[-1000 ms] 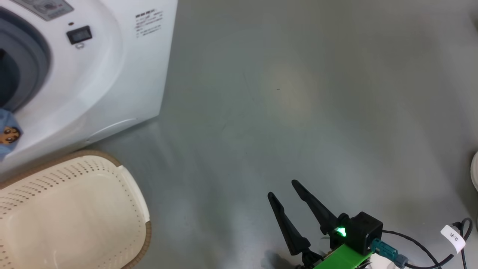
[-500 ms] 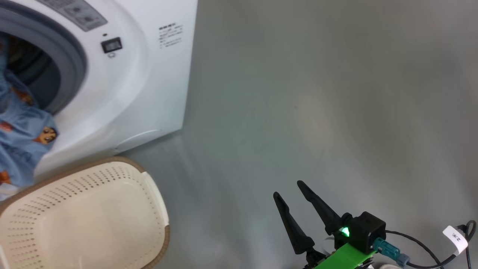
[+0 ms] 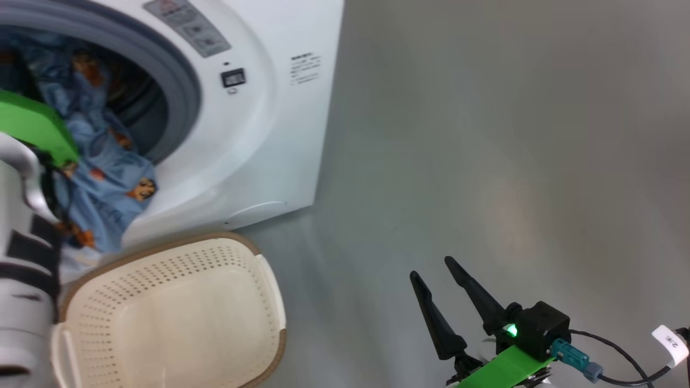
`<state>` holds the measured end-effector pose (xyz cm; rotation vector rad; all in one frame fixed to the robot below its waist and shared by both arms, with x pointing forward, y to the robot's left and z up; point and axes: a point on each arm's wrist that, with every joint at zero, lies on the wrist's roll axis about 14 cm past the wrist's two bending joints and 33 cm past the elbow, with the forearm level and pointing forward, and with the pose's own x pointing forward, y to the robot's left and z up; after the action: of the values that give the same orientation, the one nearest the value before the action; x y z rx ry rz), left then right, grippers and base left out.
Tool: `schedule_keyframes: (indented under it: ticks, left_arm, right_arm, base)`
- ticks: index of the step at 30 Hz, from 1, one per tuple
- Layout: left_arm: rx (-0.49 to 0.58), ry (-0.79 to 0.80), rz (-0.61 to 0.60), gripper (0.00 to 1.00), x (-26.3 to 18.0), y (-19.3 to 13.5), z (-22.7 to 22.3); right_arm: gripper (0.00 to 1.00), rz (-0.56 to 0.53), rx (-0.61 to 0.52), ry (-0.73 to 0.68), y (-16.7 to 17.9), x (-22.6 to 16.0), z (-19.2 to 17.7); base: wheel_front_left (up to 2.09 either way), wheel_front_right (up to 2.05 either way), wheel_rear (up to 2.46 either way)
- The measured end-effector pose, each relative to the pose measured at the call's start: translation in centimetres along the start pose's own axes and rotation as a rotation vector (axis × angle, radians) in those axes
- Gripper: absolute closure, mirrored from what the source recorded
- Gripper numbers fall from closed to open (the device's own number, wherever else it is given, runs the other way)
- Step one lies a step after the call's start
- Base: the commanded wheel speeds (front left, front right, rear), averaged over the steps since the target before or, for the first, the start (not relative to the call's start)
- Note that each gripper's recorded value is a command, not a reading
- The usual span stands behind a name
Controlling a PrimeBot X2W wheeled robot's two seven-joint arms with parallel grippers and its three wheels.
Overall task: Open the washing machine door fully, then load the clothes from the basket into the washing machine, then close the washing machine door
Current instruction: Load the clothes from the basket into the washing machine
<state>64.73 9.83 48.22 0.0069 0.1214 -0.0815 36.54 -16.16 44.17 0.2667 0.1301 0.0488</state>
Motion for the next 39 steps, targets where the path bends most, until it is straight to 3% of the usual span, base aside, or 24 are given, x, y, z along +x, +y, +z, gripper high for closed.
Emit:
schedule_keyframes:
  ticks: [16,31,39]
  left_arm:
    - [-0.009,-0.029,-0.026,0.00,-5.7,0.8,-0.1]
    - [-0.114,0.025,0.006,0.00,-12.8,2.6,-6.6]
    - [-0.116,0.043,0.061,0.00,-17.7,3.7,-8.9]
  right_arm:
    - [0.00,0.110,-0.007,-0.038,2.7,1.6,1.1]
    - [0.00,0.140,-0.048,-0.043,3.0,3.5,1.0]
    - [0.00,0.159,-0.054,-0.027,3.2,4.1,0.4]
  base:
    - [0.00,0.00,0.00]
    - [0.00,0.00,0.00]
    - [0.00,0.00,0.00]
